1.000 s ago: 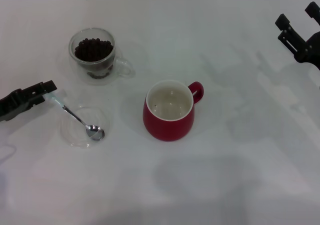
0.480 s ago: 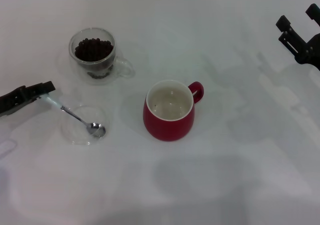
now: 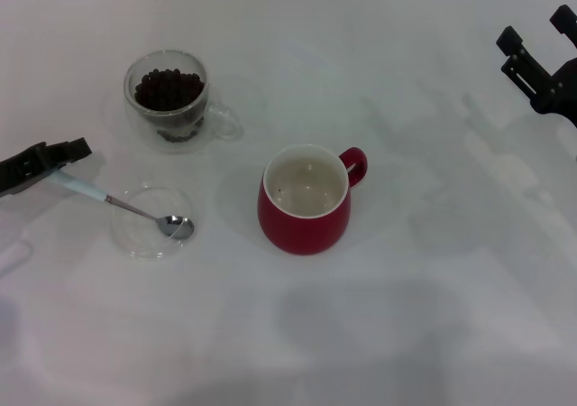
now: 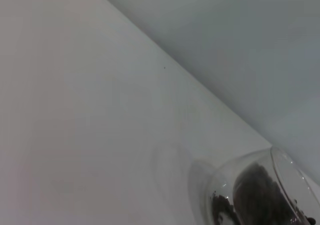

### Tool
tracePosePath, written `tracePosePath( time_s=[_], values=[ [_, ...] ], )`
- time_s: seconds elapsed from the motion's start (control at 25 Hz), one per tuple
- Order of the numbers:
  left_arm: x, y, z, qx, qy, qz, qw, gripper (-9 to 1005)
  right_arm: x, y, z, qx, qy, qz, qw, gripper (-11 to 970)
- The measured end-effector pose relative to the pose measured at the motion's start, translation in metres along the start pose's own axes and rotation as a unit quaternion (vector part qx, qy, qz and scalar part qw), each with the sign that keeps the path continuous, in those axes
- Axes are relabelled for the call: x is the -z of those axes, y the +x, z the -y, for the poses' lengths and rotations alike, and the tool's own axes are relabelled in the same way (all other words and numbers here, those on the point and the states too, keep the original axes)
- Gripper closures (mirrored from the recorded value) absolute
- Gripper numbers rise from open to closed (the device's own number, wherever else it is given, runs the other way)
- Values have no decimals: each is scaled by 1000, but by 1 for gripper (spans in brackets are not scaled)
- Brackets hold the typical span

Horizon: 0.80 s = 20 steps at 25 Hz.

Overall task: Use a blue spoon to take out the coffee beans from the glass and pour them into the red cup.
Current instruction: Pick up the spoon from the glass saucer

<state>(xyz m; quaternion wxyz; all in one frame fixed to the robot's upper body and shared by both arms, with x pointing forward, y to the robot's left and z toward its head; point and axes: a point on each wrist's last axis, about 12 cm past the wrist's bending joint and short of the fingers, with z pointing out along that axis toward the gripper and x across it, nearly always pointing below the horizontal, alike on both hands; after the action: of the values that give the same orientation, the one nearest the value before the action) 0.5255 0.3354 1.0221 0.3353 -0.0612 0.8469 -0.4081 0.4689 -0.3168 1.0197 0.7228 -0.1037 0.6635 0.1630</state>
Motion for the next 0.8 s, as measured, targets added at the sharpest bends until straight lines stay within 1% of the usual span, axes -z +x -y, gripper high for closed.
tracePosePath(
  time_s=[0.04,0.24,0.48,0.8],
  values=[
    [0,0,0,0,1,1,1000,940,0,0,0,0,0,0,1000,133],
    [0,-1,3,-4,12,0,1000,946,-1,0,0,0,1,-1,1000,133],
    [2,-4,10,-11,43,-2,999,947,-2,0,1,0,3,0,1000,133],
    [8,-4,10,-9,53,2,999,946,-2,0,2,-1,8,-2,1000,133]
  ],
)
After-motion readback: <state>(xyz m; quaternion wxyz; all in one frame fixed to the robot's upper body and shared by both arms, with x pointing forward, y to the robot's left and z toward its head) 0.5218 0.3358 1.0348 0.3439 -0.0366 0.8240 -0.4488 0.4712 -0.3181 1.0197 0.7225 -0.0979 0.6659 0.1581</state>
